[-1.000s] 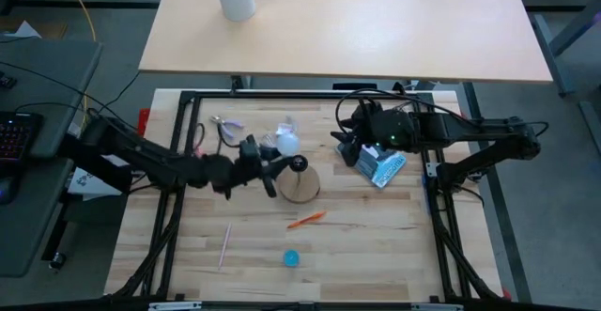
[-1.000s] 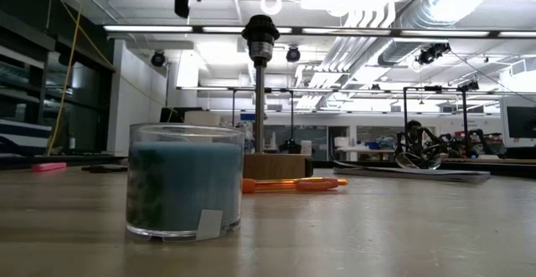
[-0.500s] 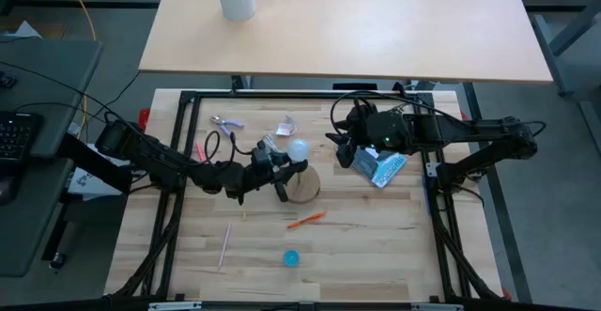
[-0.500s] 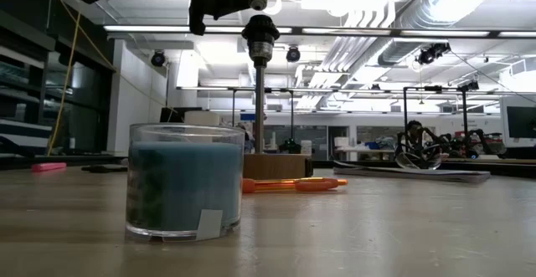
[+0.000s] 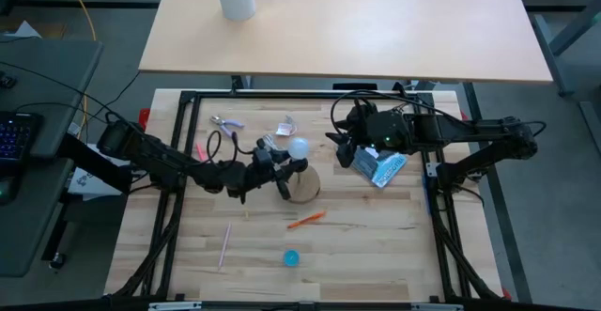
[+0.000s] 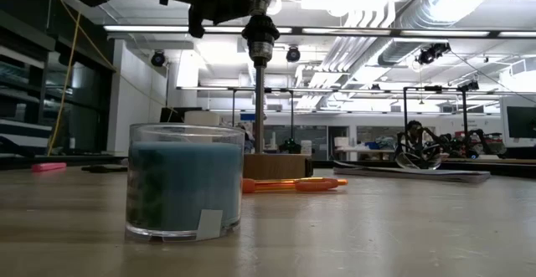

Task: Screw lightbulb
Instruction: Insert the light bulb into the lamp

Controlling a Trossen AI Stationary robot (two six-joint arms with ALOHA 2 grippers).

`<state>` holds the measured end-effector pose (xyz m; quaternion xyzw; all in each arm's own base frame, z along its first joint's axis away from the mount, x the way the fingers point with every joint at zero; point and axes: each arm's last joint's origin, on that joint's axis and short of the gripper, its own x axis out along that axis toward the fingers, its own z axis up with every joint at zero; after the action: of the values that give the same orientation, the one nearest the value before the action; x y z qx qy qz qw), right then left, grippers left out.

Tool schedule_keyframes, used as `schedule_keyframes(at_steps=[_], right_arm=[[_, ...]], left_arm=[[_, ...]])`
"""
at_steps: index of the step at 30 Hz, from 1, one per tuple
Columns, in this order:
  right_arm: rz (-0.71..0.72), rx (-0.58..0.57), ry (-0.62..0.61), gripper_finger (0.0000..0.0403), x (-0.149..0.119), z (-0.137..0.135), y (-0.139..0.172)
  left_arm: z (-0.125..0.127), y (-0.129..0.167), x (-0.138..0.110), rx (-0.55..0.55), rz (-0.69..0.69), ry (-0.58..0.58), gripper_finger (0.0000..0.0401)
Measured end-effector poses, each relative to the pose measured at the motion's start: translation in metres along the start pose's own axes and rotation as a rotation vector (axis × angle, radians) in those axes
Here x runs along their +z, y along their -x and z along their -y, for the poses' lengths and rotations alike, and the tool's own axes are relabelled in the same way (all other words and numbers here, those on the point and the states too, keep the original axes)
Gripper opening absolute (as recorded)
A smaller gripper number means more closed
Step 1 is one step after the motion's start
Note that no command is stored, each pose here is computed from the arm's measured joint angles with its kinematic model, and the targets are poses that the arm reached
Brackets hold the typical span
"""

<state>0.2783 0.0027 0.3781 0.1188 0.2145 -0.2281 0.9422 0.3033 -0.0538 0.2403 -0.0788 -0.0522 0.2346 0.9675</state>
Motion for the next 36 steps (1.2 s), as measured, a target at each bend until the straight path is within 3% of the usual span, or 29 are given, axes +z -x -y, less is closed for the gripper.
schedule_keyframes(at_steps=[9,15,18,23,36], right_arm=[[0.103,0.051,-0.052,0.0172,0.011,-0.006,-0.003],[0.126,0.167,-0.102,0.0168,0.009,-0.025,-0.033],[0.106,0.188,-0.082,0.0138,0.0,-0.037,-0.052],[0.176,0.104,-0.102,0.0019,0.006,-0.032,-0.049],[0.101,0.161,-0.163,0.0001,-0.002,-0.035,-0.059]], left_arm=[[0.001,-0.004,-0.015,0.024,-0.028,0.039,0.0118],[0.0,-0.005,-0.015,0.04,-0.023,0.033,0.0118],[0.0,-0.005,-0.015,0.042,-0.022,0.033,0.0118],[0.001,-0.004,-0.015,0.041,-0.018,0.037,0.0118],[0.001,-0.004,-0.015,0.04,-0.018,0.036,0.0118]])
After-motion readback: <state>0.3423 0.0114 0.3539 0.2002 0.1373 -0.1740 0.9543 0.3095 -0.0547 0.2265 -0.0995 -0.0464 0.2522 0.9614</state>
